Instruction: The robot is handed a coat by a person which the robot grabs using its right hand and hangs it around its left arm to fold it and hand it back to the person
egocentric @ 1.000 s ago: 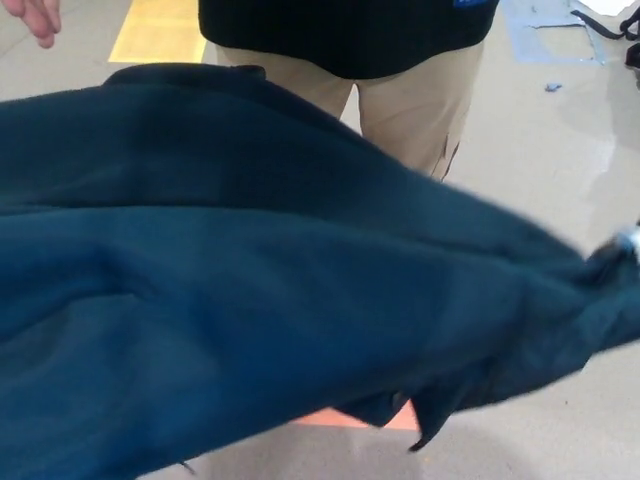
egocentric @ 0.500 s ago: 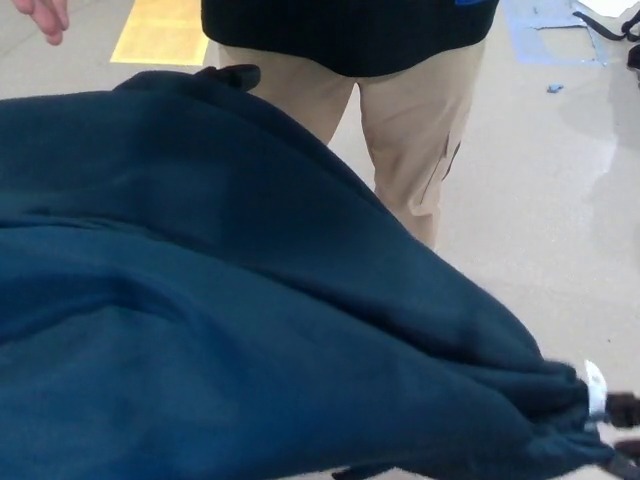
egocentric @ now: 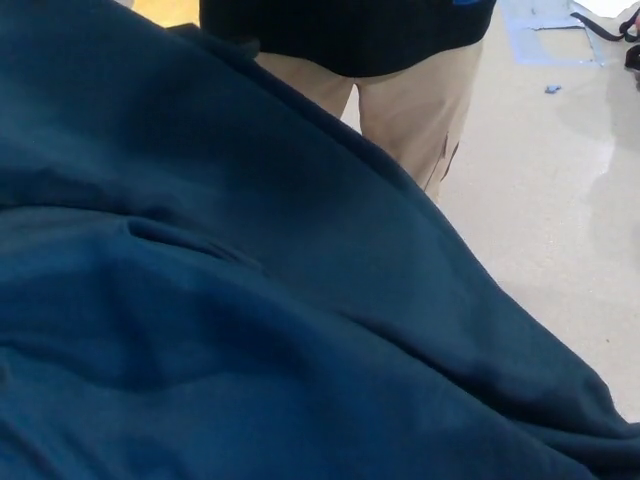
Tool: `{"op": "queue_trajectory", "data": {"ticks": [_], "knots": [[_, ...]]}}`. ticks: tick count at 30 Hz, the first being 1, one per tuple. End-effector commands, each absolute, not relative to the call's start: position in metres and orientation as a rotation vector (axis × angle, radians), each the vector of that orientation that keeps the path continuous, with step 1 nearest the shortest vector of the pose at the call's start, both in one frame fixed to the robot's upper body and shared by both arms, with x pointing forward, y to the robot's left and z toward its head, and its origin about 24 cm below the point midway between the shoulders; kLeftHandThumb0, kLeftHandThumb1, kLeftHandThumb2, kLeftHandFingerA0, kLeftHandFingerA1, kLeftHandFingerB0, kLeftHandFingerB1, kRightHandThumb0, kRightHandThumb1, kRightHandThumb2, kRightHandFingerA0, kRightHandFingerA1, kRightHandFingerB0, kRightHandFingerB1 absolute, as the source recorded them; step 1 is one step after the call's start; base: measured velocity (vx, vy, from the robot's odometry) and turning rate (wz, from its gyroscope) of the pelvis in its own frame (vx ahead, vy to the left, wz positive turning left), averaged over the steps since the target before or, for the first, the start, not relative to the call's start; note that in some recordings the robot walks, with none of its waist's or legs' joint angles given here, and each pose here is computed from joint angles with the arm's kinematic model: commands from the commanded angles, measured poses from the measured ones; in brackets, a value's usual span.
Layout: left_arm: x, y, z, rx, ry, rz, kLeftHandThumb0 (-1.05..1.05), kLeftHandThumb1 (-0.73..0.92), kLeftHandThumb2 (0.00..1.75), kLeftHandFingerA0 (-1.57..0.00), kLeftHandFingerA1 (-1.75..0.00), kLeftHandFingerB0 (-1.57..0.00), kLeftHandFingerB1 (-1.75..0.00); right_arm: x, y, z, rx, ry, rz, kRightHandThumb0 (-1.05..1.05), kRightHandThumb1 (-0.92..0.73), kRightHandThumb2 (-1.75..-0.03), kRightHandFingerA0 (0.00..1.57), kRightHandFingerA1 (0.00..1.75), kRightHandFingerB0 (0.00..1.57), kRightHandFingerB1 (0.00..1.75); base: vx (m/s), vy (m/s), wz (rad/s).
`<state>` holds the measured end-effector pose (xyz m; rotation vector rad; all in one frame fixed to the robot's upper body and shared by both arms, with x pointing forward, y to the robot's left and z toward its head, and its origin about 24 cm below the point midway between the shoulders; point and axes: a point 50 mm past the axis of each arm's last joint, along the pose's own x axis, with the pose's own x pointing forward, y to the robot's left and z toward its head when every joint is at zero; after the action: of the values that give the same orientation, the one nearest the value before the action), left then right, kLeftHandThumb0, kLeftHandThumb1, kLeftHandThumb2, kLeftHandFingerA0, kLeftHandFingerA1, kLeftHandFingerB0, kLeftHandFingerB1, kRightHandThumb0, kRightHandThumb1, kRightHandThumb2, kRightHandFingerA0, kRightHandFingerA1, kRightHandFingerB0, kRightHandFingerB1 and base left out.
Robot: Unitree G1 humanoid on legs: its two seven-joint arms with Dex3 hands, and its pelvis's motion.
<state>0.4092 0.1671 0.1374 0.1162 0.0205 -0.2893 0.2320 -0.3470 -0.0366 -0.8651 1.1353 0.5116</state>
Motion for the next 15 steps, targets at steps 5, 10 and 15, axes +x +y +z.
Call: {"op": "queue_trajectory", "data": {"ticks": [5,10,15], "knots": [[0.409,0.187,0.158,0.099,-0.064,-0.255,-0.68,0.8,0.64,-0.19,-0.3,-0.21,-0.3,0.231,-0.362,-0.027,-0.957,1.218,0.501,-0.77,-0.44,-0.82,0.0,0.0,0.0,0.0,0.0,0.0,0.0],[0.408,0.187,0.155,0.099,-0.058,-0.268,-0.35,0.52,1.06,0.0,-0.48,0.0,-0.46,0.227,-0.356,-0.031,-0.401,0.999,0.307,-0.94,-0.68,-0.61,0.0,0.0,0.0,0.0,0.0,0.0,0.0],[0.408,0.187,0.157,0.108,-0.064,-0.263,-0.68,0.8,0.64,-0.17,-0.3,-0.2,-0.3,0.258,-0.348,0.005,0.077,0.54,0.267,-0.98,-0.74,-1.04,0.0,0.04,0.0,0.0,0.0,0.0,0.0]]}}
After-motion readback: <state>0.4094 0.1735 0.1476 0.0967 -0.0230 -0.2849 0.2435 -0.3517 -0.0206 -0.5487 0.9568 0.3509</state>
